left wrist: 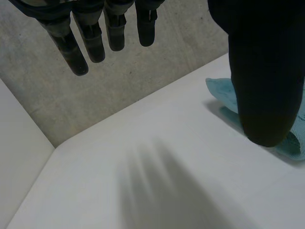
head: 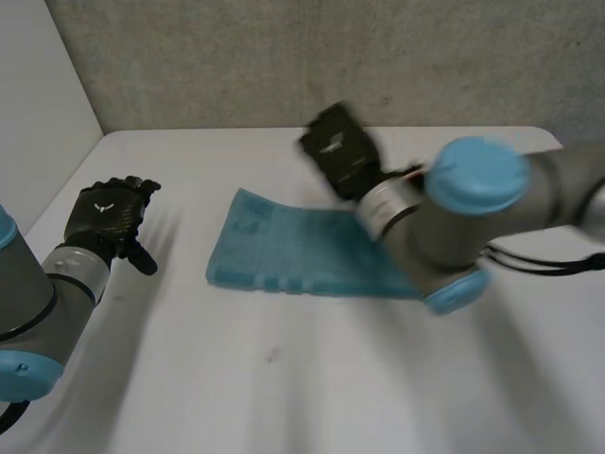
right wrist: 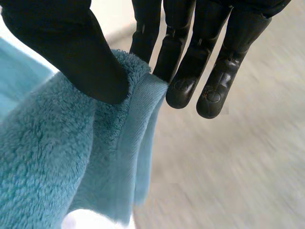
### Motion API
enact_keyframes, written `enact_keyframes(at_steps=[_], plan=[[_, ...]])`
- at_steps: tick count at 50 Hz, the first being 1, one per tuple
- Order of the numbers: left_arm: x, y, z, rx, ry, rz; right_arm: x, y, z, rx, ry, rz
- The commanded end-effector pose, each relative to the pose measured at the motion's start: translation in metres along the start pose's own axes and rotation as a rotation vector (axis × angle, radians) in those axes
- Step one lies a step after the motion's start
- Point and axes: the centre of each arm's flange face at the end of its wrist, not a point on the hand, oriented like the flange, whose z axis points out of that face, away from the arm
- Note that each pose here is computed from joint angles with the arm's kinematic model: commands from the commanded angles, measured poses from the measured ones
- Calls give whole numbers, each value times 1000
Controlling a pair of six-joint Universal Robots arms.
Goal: Fold the laundry
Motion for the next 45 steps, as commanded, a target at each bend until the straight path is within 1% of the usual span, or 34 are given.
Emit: enact_keyframes(at_steps=[1, 4, 7, 10, 11, 14, 15, 16, 17, 18, 20, 24, 27, 31, 32, 36, 40, 45], plan=[[-1, 0, 0, -2, -3, 0, -123, -23, -14, 119, -290, 53], [-2, 0, 0, -3, -5, 0, -147, -21, -22, 115, -342, 58], [-2, 1, 0, -4, -4, -1, -149, -17, -22, 100, -339, 59], [-1, 1, 0, -3, -1, -2, -140, -19, -19, 94, -310, 59], [0, 1, -1, -4, 2, -1, -132, -18, -16, 80, -284, 67], [2, 2, -2, -7, 9, 0, -98, -32, -10, 53, -182, 141], [2, 2, -2, -9, 11, 0, -88, -34, -9, 40, -153, 177], [3, 2, -2, -8, 14, 1, -62, -32, -6, 9, -82, 259], [4, 2, -2, -8, 15, 1, -62, -32, -6, 9, -81, 260], [4, 2, -3, -9, 17, 1, -48, -28, -5, -9, -47, 301], [5, 2, -3, -9, 22, 1, -9, -11, -12, -86, 34, 475], [14, -1, -6, 2, 46, 6, 13, 4, -26, -173, 53, 611], [26, -5, -9, 18, 84, 12, 33, 32, -47, -322, 82, 706], [44, -16, -13, 57, 147, 23, 44, 58, -72, -463, 99, 759], [50, -19, -12, 70, 171, 24, 44, 58, -72, -463, 99, 759], [62, -26, -10, 99, 207, 27, 51, 87, -99, -585, 142, 785], [76, -35, -7, 126, 243, 27, 46, 105, -114, -626, 141, 806], [82, -40, -3, 120, 261, 22, 38, 118, -124, -635, 129, 827]])
